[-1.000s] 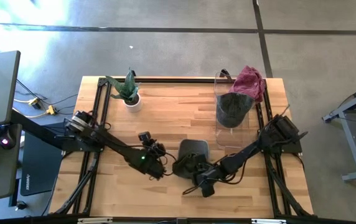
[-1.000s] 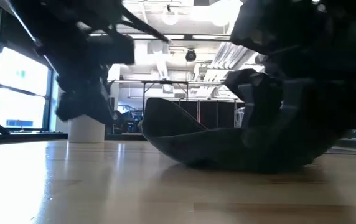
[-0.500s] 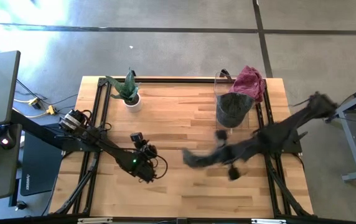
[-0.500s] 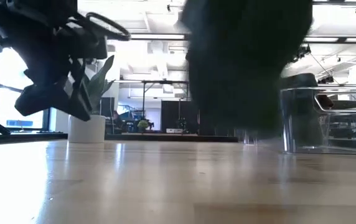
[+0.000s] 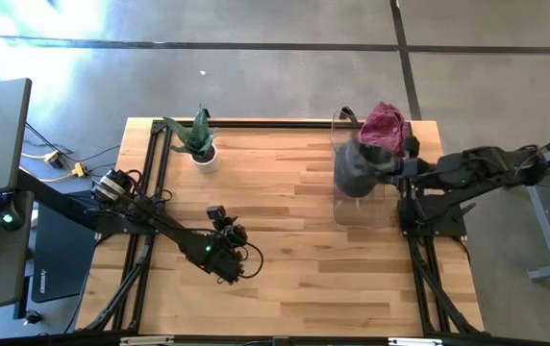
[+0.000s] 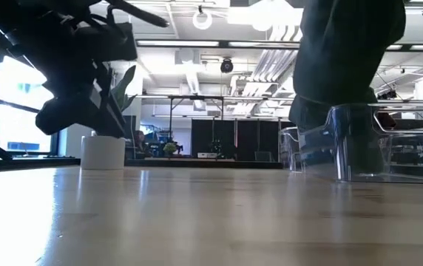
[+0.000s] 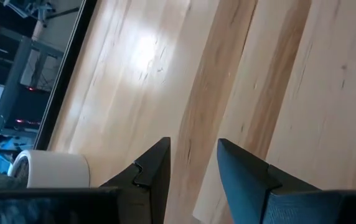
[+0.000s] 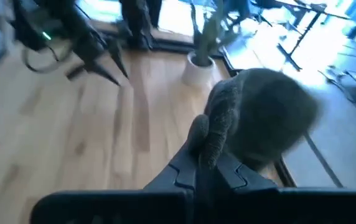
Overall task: Pick & Place hat
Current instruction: Put the gray cap into the bottom transparent bin
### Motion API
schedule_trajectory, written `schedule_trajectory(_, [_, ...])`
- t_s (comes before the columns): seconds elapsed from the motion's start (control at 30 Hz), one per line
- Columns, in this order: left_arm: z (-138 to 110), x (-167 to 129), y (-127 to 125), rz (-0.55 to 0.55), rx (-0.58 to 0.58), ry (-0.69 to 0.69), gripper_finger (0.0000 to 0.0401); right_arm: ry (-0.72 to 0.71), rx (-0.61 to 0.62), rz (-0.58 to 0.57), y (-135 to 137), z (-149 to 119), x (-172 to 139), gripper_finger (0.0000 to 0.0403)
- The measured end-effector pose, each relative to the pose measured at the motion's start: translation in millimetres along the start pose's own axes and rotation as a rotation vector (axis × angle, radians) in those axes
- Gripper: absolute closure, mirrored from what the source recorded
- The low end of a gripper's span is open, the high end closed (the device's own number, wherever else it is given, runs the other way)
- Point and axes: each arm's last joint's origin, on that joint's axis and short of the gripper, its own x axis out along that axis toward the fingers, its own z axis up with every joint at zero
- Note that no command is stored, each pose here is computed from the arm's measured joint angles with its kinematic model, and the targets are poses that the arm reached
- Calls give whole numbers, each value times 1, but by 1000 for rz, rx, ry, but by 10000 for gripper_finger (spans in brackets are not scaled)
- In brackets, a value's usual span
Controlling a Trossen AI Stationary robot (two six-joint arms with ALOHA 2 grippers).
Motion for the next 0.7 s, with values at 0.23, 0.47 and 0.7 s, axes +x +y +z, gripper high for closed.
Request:
schedule_trajectory(0.23, [2,0,-2,-23,-10,-11,275,162,-21,32,-2,-9,15,392])
schedule_trajectory(0.47, [3,0,-3,-27,-15,-12,275,282,-26,105,6,-11,35,395])
schedule_trajectory(0.7, [3,0,-3,-34,-11,-7,275,196,-79,36,1,2,29,397])
